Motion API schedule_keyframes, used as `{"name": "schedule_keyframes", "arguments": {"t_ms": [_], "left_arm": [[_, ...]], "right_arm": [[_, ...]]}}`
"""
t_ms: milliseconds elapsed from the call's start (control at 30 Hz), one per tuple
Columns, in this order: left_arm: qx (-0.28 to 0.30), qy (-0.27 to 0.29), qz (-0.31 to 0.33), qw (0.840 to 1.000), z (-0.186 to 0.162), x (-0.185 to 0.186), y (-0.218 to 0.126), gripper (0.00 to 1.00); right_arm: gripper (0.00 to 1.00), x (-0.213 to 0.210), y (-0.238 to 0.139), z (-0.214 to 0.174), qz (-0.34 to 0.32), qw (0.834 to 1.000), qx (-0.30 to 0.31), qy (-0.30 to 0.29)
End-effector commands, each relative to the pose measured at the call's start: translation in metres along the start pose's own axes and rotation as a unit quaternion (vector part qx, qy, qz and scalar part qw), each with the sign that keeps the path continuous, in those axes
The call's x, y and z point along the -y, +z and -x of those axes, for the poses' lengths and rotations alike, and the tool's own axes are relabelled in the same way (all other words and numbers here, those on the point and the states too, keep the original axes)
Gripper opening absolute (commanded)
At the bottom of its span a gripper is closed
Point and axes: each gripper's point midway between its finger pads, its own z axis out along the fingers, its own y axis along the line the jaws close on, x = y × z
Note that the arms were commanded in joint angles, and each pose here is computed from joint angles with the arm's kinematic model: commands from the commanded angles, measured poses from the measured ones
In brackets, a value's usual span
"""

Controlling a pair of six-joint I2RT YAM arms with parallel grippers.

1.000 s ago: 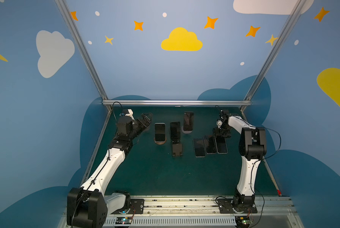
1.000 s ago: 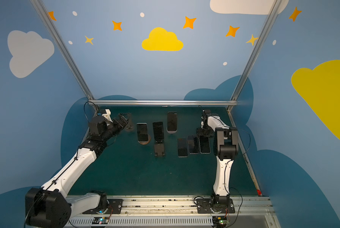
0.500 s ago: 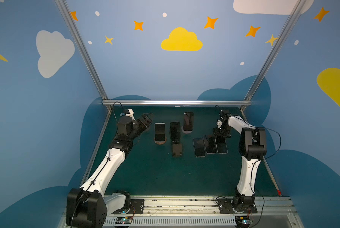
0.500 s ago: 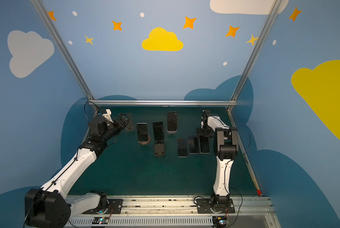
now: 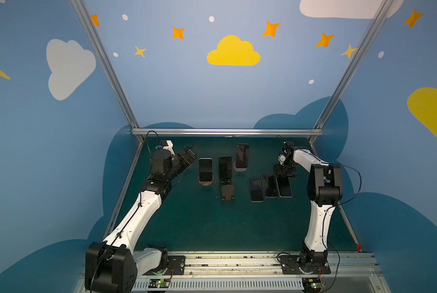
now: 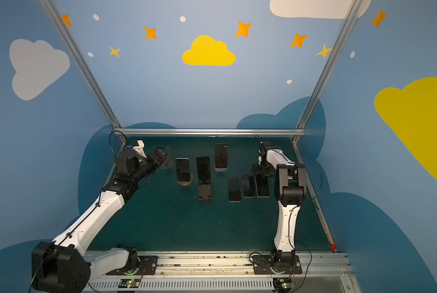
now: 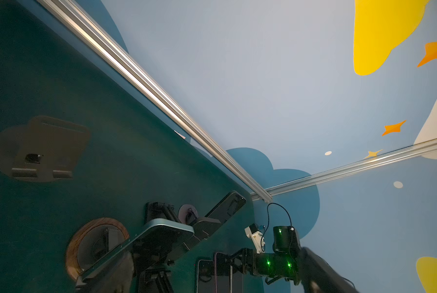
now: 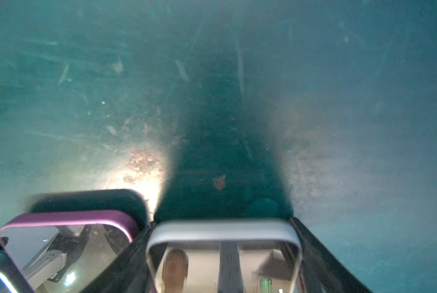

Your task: Remove the phone from the phone stand

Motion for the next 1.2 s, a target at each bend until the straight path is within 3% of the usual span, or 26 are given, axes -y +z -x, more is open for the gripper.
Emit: {"name": "schedule_keyframes", "arguments": {"t_ms": [0,267,500,767,967,1167], "left_arm": [[0.012,0.012,-0.016,1.000,0.007,0.014,-0.006,1.00],[0.015,0.015,-0.017,1.000,0.008,0.014,-0.007,1.00],[0.017,0.021,-0.016,1.000,0.009,0.015,-0.008,1.00],[0.019,0.033,-0.003,0.999,0.008,0.012,-0.008,1.00],[0.021,0.069,0.024,0.997,0.003,0.013,-0.010,1.00],[0.049,0.159,0.091,0.982,-0.002,0.013,-0.024,1.00]], "right_arm": [[0.79,-0.013,0.021,-0.024,0.017,0.999,-0.045,0.002],[0.79,-0.007,0.007,-0.017,0.002,1.000,-0.027,0.011],[0.81,0.008,-0.050,0.013,-0.032,0.996,0.063,0.050],[0.82,0.011,-0.082,0.019,-0.044,0.989,0.119,0.071],[0.82,-0.021,-0.138,0.016,0.021,0.977,0.194,0.086],[0.83,-0.070,-0.188,-0.025,0.059,0.955,0.285,0.052]]}}
